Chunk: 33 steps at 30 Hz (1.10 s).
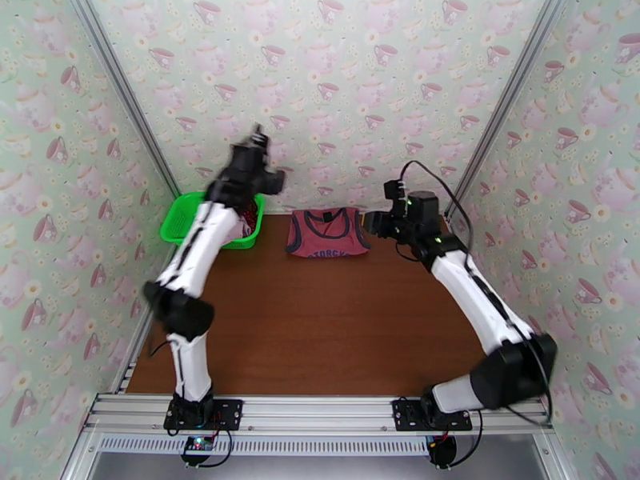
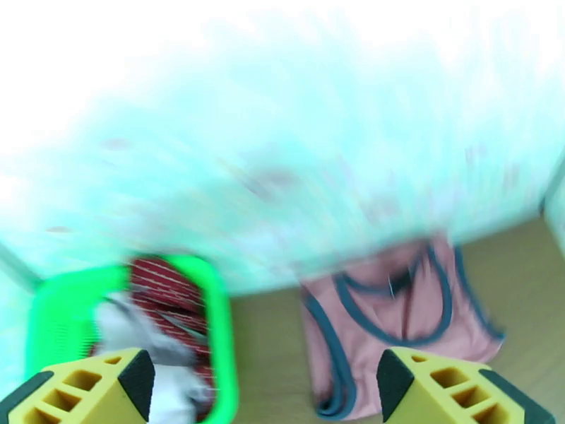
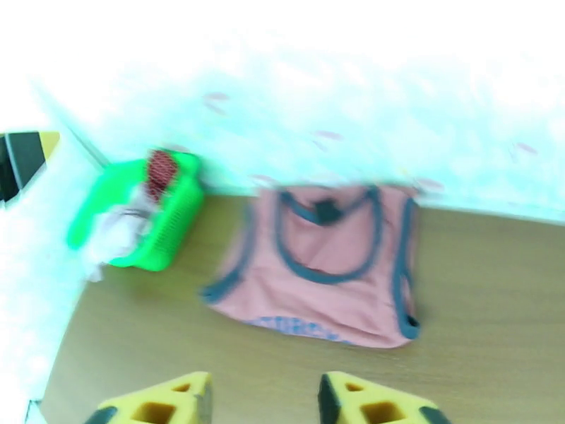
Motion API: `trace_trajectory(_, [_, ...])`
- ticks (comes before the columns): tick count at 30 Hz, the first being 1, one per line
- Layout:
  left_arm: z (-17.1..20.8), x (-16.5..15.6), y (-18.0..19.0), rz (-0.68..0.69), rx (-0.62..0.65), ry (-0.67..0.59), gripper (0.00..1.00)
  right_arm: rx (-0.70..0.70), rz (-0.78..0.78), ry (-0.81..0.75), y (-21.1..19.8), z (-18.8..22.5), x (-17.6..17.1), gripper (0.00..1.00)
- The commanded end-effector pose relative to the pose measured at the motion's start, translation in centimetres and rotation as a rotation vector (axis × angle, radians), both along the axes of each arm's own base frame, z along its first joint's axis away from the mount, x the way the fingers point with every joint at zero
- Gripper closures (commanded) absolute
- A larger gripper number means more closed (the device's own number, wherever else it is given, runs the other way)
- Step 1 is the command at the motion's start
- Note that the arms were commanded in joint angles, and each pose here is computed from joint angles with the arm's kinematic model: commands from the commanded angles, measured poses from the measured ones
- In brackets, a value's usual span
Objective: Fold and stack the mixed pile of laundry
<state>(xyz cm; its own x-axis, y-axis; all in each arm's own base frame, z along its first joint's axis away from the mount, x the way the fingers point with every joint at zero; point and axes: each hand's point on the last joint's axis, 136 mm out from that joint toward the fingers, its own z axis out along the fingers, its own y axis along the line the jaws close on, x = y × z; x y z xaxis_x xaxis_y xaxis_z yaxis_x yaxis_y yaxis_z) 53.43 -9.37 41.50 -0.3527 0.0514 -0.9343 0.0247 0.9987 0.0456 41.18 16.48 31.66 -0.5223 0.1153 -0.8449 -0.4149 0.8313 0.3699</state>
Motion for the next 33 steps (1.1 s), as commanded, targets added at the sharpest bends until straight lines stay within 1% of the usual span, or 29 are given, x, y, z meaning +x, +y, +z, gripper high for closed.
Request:
trace_trajectory(1, [-10.3,0.9,5.9,0.120,-0.060,0.289,0.12,0.049,0.111,0.185,1.8,-5.7,-1.3,0.64])
trace_trajectory(3, [-13.2,0.7,9.0,0.171,-0.107,0.385,0.10,0.037,0.112,0.233,2.0,-7.0,-2.1,0.59])
trace_trajectory(6, [-18.0,0.0,13.6,0.279,-0.209,0.550,0.09,-0.005,0.098,0.226,2.2,-8.7,-3.7,0.50])
trace_trajectory(8, [-21.0,-0.5,15.7,0.330,-0.276,0.646,0.09,-0.023,0.105,0.252,2.4,-9.8,-4.9,0.46])
trace_trajectory(9, [-22.0,-0.5,16.1,0.331,-0.298,0.667,0.09,-0.028,0.109,0.265,2.5,-10.4,-5.4,0.43])
trace_trajectory(11, [-23.5,-0.1,16.2,0.306,-0.341,0.676,0.08,-0.035,0.119,0.290,2.6,-11.6,-6.2,0.40])
trace_trajectory(14, [-24.5,0.8,15.9,0.284,-0.354,0.665,0.06,-0.032,0.119,0.315,2.6,-13.0,-7.0,0.38])
trace_trajectory(21, [-27.1,2.7,15.6,0.251,-0.367,0.673,0.04,-0.016,0.103,0.356,2.6,-14.9,-8.2,0.38])
trace_trajectory(26, [-28.9,3.2,16.1,0.258,-0.330,0.706,0.05,-0.009,0.100,0.366,2.7,-15.0,-8.4,0.39])
trace_trajectory(29, [-29.6,3.6,16.4,0.260,-0.302,0.715,0.08,0.000,0.100,0.368,2.9,-14.8,-8.4,0.41])
trace_trajectory(30, [-29.8,3.7,16.4,0.257,-0.292,0.717,0.11,0.002,0.101,0.370,2.9,-14.8,-8.4,0.42])
trace_trajectory(31, [-29.9,3.8,16.6,0.257,-0.283,0.717,0.16,0.002,0.102,0.370,3.0,-14.8,-8.4,0.43])
trace_trajectory(32, [-30.0,3.9,16.7,0.256,-0.276,0.717,0.24,0.003,0.102,0.374,3.1,-14.9,-8.5,0.44])
trace_trajectory(33, [-29.9,4.1,16.6,0.251,-0.266,0.713,0.35,0.002,0.102,0.373,3.1,-14.8,-8.5,0.45])
